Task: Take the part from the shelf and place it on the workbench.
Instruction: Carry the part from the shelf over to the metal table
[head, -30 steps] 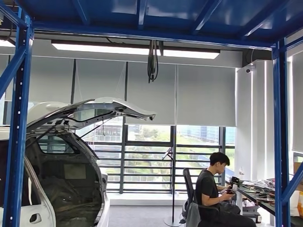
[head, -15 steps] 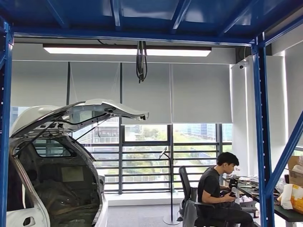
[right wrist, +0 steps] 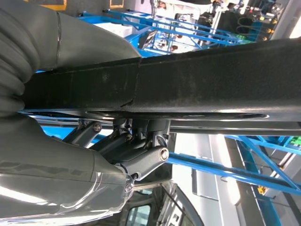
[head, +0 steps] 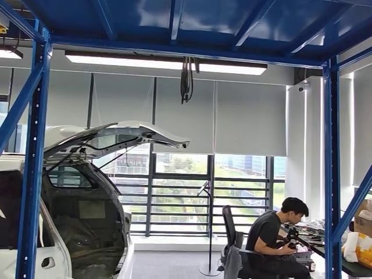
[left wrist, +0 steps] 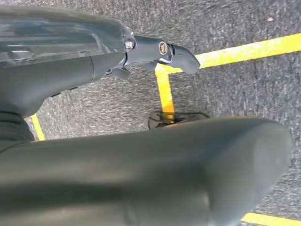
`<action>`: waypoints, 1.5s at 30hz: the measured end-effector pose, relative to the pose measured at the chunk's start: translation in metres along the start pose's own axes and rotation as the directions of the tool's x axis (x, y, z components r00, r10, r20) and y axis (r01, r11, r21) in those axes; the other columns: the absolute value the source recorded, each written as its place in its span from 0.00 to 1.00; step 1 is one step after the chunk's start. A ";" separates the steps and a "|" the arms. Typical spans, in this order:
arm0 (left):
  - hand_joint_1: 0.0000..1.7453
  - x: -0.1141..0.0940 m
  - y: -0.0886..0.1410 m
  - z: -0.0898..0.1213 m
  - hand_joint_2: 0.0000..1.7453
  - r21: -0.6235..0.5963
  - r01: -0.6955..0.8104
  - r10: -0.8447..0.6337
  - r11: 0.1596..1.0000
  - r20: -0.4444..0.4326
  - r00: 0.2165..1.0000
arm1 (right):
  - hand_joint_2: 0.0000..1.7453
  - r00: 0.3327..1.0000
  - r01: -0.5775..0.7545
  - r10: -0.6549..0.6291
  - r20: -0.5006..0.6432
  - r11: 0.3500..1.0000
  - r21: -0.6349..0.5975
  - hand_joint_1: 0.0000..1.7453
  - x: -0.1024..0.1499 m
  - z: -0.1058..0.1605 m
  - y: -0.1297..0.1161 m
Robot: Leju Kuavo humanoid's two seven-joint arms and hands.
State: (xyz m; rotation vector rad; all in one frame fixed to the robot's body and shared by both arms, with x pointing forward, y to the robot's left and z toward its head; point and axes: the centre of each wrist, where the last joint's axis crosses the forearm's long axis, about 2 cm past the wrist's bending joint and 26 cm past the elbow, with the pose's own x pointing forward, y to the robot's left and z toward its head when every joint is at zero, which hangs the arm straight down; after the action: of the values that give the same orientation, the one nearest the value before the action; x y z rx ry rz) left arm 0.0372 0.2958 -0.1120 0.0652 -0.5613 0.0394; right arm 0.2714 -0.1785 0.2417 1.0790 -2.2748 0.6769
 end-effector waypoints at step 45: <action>0.00 -0.008 0.024 0.003 1.00 0.016 0.072 -0.071 0.997 -0.042 0.997 | 1.00 0.990 -0.051 0.054 0.129 0.998 -0.024 1.00 0.028 0.007 0.004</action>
State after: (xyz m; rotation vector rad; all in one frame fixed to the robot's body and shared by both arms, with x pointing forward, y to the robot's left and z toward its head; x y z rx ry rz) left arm 0.0277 0.3194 -0.1123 0.1013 -0.5168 -0.0243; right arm 0.2506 -0.1961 0.2537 1.0857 -2.4231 0.6181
